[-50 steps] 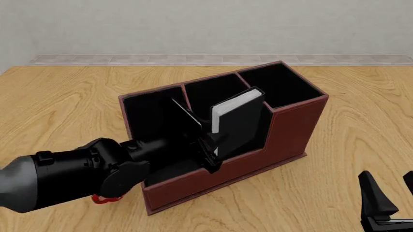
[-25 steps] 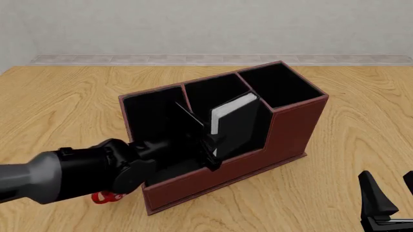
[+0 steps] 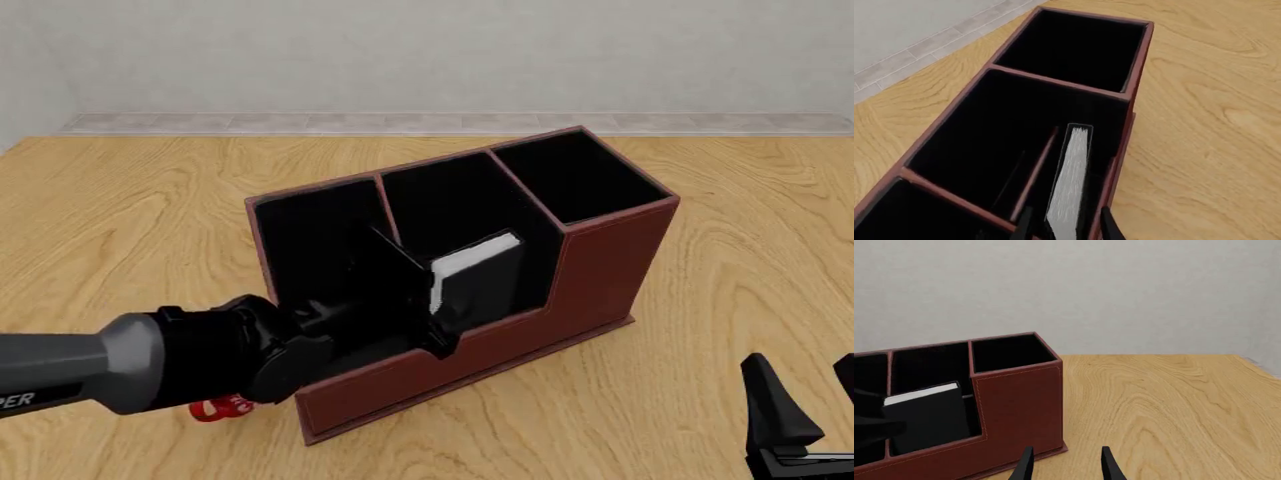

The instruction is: Pick up the book and place it in the back compartment of the caddy.

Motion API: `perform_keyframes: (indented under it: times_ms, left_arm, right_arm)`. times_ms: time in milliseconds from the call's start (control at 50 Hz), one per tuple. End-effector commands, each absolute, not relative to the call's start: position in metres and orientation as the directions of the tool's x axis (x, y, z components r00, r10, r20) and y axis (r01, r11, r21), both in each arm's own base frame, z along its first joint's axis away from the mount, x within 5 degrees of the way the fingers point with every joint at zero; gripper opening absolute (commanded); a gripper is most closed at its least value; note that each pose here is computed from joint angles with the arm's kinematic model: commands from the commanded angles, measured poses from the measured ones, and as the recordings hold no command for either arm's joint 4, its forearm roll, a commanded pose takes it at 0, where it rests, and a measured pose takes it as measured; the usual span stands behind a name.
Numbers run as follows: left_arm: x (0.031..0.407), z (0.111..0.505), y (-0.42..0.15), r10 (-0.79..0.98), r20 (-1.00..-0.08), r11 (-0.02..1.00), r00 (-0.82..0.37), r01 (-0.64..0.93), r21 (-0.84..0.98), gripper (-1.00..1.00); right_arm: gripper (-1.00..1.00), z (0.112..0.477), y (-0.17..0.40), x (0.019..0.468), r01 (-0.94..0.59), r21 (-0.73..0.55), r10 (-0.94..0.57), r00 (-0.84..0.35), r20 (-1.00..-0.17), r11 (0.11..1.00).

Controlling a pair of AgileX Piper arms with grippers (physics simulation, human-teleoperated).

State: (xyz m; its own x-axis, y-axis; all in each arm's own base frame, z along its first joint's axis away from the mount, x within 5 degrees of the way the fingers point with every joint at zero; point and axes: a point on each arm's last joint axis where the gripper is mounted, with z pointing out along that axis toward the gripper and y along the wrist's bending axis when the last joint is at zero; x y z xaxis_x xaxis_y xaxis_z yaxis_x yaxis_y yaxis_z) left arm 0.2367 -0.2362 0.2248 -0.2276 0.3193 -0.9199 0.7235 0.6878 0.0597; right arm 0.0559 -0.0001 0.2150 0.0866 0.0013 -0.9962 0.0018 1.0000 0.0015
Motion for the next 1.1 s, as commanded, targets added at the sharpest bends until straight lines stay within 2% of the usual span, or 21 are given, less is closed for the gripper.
perform_keyframes:
  times_ms: [20,500,1100]
  left_arm:
    - [0.238,0.221,-0.235,0.321,-0.921,0.69,-0.219,0.721,0.069,1.0]
    - [0.237,0.222,-0.228,0.314,-0.925,0.698,-0.213,0.713,0.073,1.0]
    - [0.193,0.252,-0.182,0.276,-0.952,0.701,-0.135,0.706,0.104,1.0]
  right_arm:
    - [1.0,0.215,0.0,0.056,0.002,0.001,0.001,0.087,-0.996,1.0]
    - [1.0,0.215,0.0,0.056,0.002,0.001,0.001,0.087,-0.996,1.0]
    - [1.0,0.215,0.0,0.056,0.002,0.002,0.001,0.086,-0.996,1.0]
